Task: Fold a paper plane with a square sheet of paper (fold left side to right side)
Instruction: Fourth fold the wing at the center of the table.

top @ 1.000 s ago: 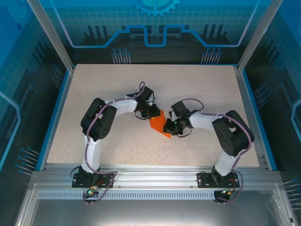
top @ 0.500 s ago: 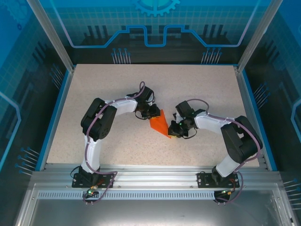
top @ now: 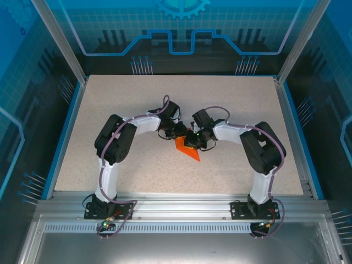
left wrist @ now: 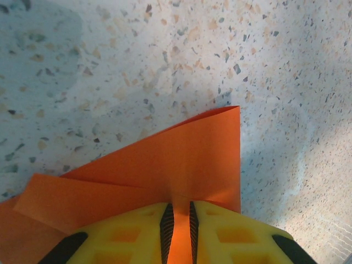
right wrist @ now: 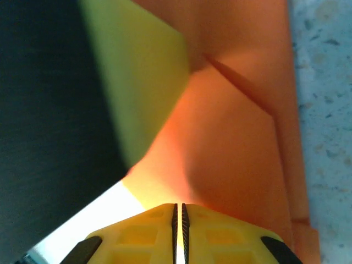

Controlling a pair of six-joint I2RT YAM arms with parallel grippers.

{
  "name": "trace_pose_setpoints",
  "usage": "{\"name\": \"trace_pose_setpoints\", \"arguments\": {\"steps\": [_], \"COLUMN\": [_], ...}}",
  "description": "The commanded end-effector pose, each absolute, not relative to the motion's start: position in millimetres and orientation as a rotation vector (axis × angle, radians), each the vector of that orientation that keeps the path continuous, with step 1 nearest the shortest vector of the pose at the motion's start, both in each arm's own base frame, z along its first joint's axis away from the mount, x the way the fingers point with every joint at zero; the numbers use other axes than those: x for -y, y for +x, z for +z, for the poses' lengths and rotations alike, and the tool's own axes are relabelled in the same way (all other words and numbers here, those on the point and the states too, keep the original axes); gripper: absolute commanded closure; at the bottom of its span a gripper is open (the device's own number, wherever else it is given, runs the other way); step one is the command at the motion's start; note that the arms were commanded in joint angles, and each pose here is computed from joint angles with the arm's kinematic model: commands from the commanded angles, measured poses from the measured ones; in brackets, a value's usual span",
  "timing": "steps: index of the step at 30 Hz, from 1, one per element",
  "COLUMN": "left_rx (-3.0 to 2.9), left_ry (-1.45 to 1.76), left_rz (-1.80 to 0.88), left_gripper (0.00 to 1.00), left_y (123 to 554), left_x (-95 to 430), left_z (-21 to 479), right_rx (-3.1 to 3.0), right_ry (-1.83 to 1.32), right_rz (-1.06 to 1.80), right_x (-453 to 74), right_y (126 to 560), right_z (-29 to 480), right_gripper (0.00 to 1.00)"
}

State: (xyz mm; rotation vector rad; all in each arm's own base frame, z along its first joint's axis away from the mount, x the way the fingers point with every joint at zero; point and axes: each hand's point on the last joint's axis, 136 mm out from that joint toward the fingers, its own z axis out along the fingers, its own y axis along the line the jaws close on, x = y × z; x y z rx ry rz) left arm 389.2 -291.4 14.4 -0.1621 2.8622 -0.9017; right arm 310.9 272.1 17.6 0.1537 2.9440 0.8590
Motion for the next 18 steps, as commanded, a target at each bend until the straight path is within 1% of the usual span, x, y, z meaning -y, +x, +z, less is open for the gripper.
{"name": "trace_pose_setpoints", "arguments": {"steps": [1, 4, 8, 18], "left_rx": [-2.955, -2.958, -2.958, -2.97], "left_ry": [-0.227, -0.227, -0.226, -0.227], "left_rz": [-0.708, -0.705, -0.697, -0.675], "left_gripper": [0.77, 0.77, 0.77, 0.77], "left_y": [382, 380, 381, 380], "left_x": [266, 266, 265, 262], "left_z": [-25, -25, -26, -31], "right_rx": [-2.955, -3.005, -3.042, -3.156], "right_ry": [0.193, 0.223, 0.229, 0.219], "right_rz": [0.798, 0.741, 0.71, 0.655], "right_x": [-274, -264, -253, -217], "right_y": [314, 303, 285, 225], "right_z": [8, -4, -7, -14], "right_gripper": [0.87, 0.87, 0.87, 0.87]}}
